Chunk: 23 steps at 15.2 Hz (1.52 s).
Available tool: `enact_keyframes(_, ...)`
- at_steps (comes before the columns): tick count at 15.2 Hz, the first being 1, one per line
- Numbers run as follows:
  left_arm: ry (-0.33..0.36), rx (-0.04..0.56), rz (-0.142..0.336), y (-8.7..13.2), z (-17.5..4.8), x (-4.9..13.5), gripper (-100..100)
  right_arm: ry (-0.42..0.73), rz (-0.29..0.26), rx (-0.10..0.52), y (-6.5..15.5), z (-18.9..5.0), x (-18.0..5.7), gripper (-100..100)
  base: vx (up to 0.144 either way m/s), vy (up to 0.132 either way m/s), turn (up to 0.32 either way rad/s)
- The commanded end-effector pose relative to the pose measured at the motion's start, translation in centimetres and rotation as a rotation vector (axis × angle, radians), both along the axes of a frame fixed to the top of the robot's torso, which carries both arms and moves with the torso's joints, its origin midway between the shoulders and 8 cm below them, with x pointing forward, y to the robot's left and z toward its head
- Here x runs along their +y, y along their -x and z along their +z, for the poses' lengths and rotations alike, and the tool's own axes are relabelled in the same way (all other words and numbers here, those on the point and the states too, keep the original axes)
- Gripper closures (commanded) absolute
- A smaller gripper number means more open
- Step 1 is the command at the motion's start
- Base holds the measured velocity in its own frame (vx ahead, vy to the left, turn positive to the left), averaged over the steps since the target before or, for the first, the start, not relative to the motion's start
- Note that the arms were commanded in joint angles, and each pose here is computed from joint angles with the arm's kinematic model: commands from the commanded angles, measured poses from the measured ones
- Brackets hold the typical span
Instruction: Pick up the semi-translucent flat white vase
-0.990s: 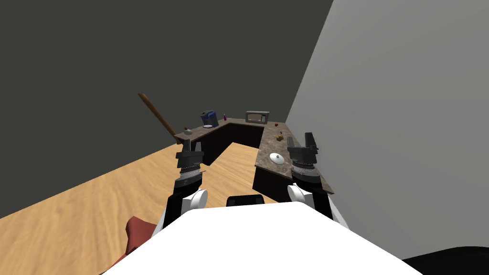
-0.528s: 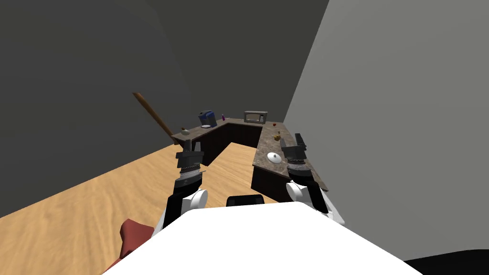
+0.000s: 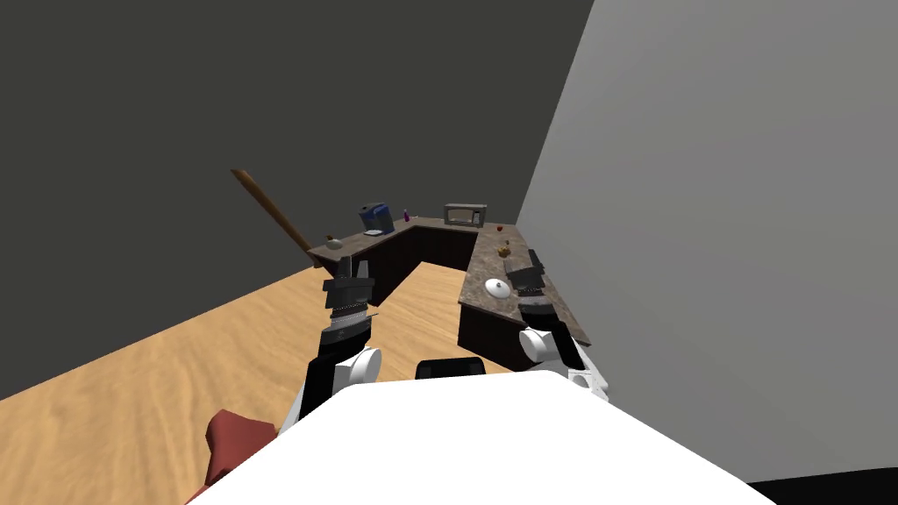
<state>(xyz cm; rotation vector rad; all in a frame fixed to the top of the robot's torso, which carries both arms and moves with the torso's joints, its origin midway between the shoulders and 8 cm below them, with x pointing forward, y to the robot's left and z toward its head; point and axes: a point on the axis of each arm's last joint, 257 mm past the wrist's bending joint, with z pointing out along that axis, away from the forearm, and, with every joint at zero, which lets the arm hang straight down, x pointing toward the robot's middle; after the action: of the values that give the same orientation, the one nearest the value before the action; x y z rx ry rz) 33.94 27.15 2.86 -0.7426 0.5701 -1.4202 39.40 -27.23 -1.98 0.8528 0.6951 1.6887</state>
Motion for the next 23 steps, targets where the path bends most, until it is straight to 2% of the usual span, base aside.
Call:
enact_keyframes(1,0.000,0.000,0.000,0.0,0.0,0.0,0,-0.046,0.026,0.033,-1.0,-1.3,-0.1,-100,-0.015,-0.042,-0.027)
enact_keyframes(4,0.000,0.000,0.000,0.0,0.0,0.0,0,-0.150,0.080,0.103,-2.9,-3.7,-0.1,-100,-0.010,-0.038,-0.041)
enact_keyframes(5,0.000,0.000,0.000,0.0,0.0,0.0,0,-0.150,0.080,0.103,-2.9,-3.7,-0.1,-100,-0.004,-0.036,-0.035)
enact_keyframes(6,0.000,0.000,0.000,0.0,0.0,0.0,0,-0.205,0.107,0.139,-3.9,-4.9,-0.1,-100,-0.009,-0.045,-0.054)
enact_keyframes(7,0.000,0.000,0.000,0.0,0.0,0.0,0,-0.205,0.107,0.139,-3.9,-4.9,-0.1,-100,-0.011,-0.045,-0.037)
enact_keyframes(9,0.000,0.000,0.000,0.0,0.0,0.0,0,-0.308,0.155,0.207,-5.7,-7.3,0.3,-100,-0.016,-0.056,-0.057)
enact_keyframes(10,0.000,0.000,0.000,0.0,0.0,0.0,0,-0.321,0.157,0.212,-5.8,-7.5,0.1,-100,-0.012,-0.056,-0.052)
enact_keyframes(11,0.000,0.000,0.000,0.0,0.0,0.0,0,-0.381,0.183,0.243,-6.6,-8.6,0.4,-100,-0.012,-0.056,-0.045)
enact_keyframes(12,0.000,0.000,0.000,0.0,0.0,0.0,0,-0.381,0.181,0.248,-6.6,-8.9,0.3,-100,-0.011,-0.049,-0.027)
enact_keyframes(13,0.000,0.000,0.000,0.0,0.0,0.0,0,-0.442,0.204,0.284,-7.5,-10.2,0.6,-100,-0.008,-0.048,-0.041)
enact_keyframes(14,0.000,0.000,0.000,0.0,0.0,0.0,0,-0.442,0.204,0.284,-7.5,-10.2,0.6,-100,-0.009,-0.045,-0.038)
enact_keyframes(15,0.000,0.000,0.000,0.0,0.0,0.0,0,-0.504,0.227,0.320,-8.3,-11.5,0.9,-100,-0.009,-0.045,-0.052)
enact_keyframes(16,0.000,0.000,0.000,0.0,0.0,0.0,0,-0.504,0.227,0.320,-8.3,-11.5,0.9,-100,-0.007,-0.043,-0.035)
enact_keyframes(18,0.000,0.000,0.000,0.0,0.0,0.0,0,-0.614,0.271,0.382,-9.8,-13.7,2.0,-100,-0.009,-0.057,-0.055)
enact_keyframes(19,0.000,0.000,0.000,0.0,0.0,0.0,0,-0.629,0.270,0.390,-9.8,-14.2,1.8,-100,-0.006,-0.054,-0.046)
enact_keyframes(20,0.000,0.000,0.000,0.0,0.0,0.0,0,-0.691,0.290,0.424,-10.5,-15.5,2.3,-100,-0.005,-0.052,-0.052)
enact_keyframes(23,0.000,0.000,0.000,0.0,0.0,0.0,0,-0.752,0.310,0.458,-11.1,-16.7,2.9,-100,-0.007,-0.045,-0.035)
